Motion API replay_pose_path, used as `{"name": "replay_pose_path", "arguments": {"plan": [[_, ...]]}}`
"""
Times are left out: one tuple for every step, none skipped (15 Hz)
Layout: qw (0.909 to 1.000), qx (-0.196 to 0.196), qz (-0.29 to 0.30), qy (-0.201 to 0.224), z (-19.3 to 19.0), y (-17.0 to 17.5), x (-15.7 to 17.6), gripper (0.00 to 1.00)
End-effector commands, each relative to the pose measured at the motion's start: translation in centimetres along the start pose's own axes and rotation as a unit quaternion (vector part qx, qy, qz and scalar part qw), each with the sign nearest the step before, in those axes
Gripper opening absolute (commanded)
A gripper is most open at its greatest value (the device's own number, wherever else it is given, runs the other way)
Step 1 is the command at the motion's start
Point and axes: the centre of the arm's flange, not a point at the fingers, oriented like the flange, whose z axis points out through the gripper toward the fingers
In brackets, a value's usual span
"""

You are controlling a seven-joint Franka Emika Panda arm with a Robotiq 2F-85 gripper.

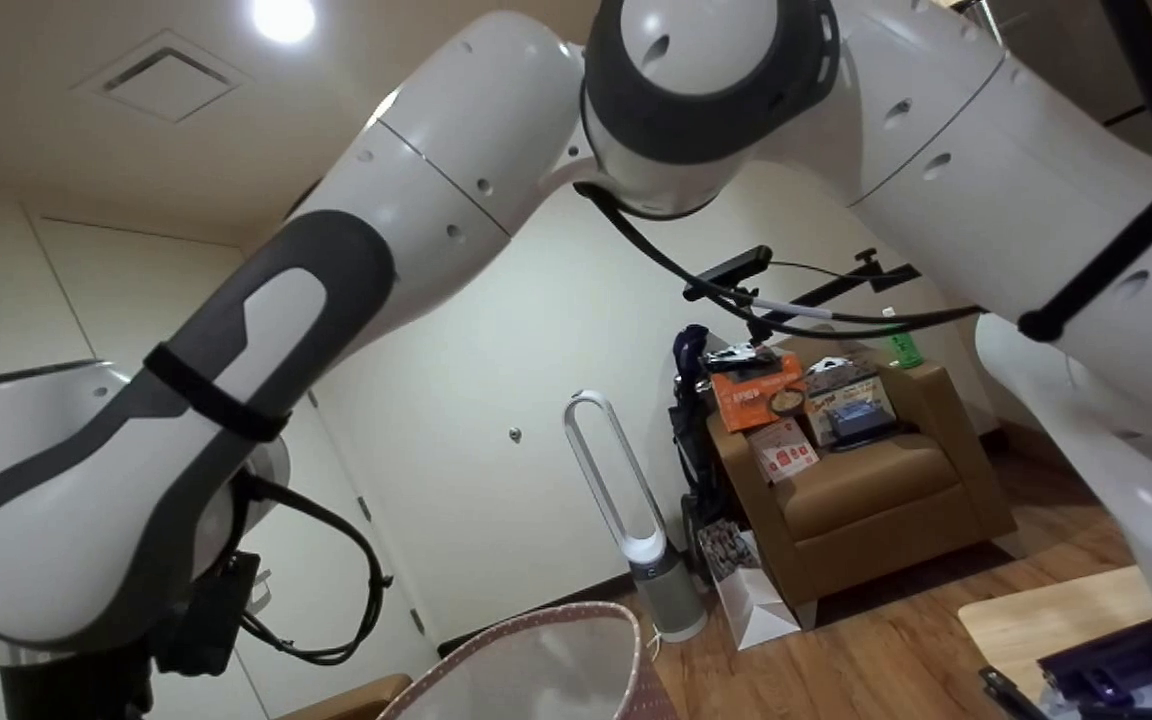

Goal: Remove the blue cloth out of the laundry bag and put it on the table

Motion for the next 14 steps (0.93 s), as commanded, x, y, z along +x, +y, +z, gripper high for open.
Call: {"name": "replay_pose_path", "arguments": {"plan": [[0.9949, 0.056, 0.023, -0.081, 0.8, 0.6, -1.5, 1.00], [0.9911, 0.072, 0.036, -0.106, 1.3, 0.5, -3.0, 1.00], [0.9864, 0.088, 0.049, -0.130, 1.8, 0.4, -4.5, 1.00], [0.9807, 0.102, 0.063, -0.155, 2.3, 0.4, -5.7, 1.00], [0.9742, 0.117, 0.077, -0.177, 2.8, 0.4, -6.9, 1.00], [0.9686, 0.133, 0.089, -0.190, 3.5, 0.3, -8.2, 1.00], [0.9632, 0.144, 0.106, -0.201, 4.2, 0.4, -9.4, 1.00], [0.9574, 0.152, 0.131, -0.208, 5.0, 0.4, -10.7, 1.00], [0.9527, 0.160, 0.158, -0.205, 5.6, 0.6, -11.8, 1.00], [0.9467, 0.166, 0.184, -0.206, 6.3, 0.8, -13.1, 1.00], [0.9413, 0.173, 0.208, -0.202, 6.7, 1.0, -14.0, 1.00], [0.9498, 0.162, 0.162, -0.213, 7.2, 1.2, -11.5, 1.00], [0.9476, 0.164, 0.168, -0.217, 7.7, 1.4, -12.2, 1.00], [0.9474, 0.164, 0.169, -0.217, 7.8, 1.5, -12.2, 1.00]]}}
